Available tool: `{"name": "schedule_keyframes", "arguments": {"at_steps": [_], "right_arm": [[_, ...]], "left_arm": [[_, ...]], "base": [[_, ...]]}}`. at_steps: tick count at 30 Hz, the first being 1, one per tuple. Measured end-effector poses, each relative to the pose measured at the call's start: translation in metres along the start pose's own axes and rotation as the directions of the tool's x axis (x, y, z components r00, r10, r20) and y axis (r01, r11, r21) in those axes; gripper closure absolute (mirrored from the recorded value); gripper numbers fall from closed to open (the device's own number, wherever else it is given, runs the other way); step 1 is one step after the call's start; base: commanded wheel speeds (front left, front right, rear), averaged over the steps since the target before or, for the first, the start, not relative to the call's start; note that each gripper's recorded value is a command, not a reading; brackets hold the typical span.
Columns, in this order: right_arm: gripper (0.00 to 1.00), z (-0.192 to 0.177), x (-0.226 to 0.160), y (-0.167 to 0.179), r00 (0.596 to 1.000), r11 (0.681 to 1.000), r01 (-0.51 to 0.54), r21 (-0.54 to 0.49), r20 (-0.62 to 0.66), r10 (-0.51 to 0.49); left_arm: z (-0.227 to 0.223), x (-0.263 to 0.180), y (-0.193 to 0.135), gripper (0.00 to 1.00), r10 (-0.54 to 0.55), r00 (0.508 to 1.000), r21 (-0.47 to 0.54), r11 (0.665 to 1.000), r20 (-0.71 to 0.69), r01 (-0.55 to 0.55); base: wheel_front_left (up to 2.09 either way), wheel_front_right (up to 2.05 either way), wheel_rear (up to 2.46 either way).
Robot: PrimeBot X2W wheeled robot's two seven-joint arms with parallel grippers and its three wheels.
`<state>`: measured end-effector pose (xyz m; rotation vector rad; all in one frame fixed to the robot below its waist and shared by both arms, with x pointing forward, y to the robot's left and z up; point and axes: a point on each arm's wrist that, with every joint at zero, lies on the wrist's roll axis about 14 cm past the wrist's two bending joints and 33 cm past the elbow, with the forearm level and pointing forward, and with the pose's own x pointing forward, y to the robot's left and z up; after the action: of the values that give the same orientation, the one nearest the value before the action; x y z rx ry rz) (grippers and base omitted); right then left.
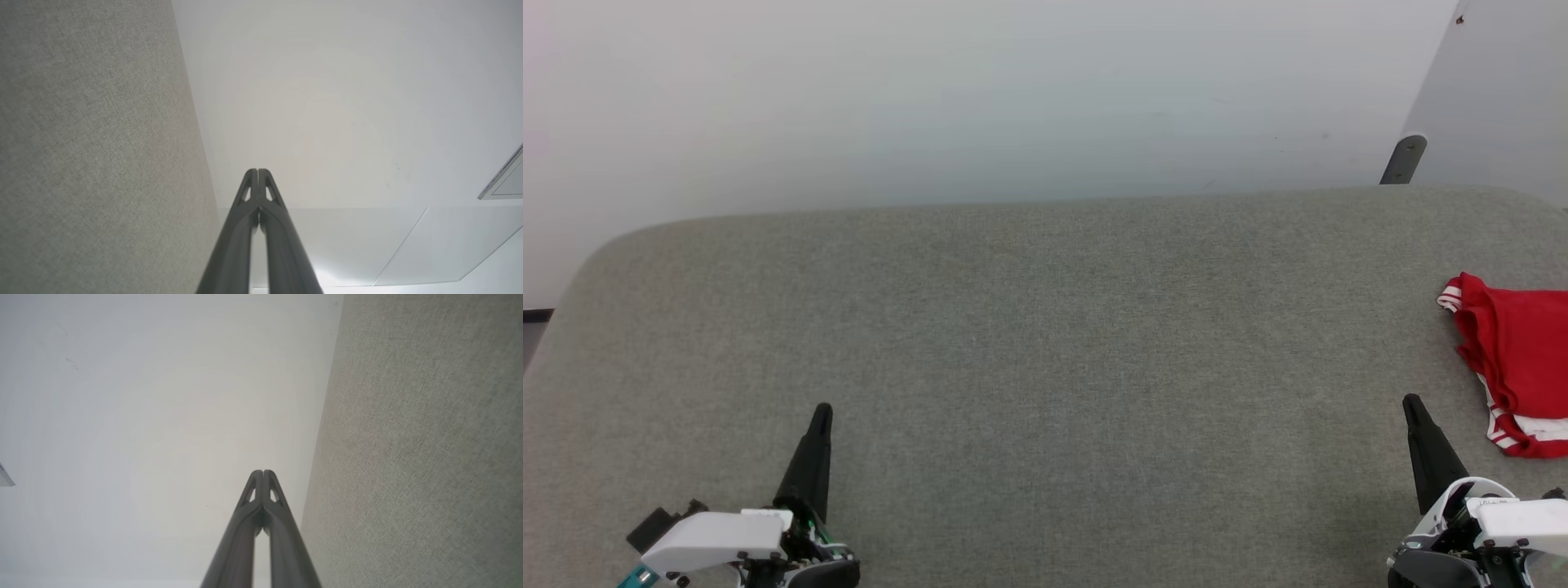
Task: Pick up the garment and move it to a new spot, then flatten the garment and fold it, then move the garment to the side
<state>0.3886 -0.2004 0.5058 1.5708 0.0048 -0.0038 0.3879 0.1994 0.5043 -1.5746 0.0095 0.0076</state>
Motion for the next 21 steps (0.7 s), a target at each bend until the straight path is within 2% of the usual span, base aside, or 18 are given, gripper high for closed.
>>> {"name": "schedule_keyframes", "arguments": {"at_steps": [21], "right_arm": [[1.0, 0.0, 0.0, 0.0, 1.0, 1.0, 0.0, 0.0, 0.0, 0.0]], "left_arm": [[0.0, 0.0, 0.0, 1.0, 0.0, 1.0, 0.0, 1.0, 0.0, 0.0]], "base": [[0.0, 0.0, 0.0]]}}
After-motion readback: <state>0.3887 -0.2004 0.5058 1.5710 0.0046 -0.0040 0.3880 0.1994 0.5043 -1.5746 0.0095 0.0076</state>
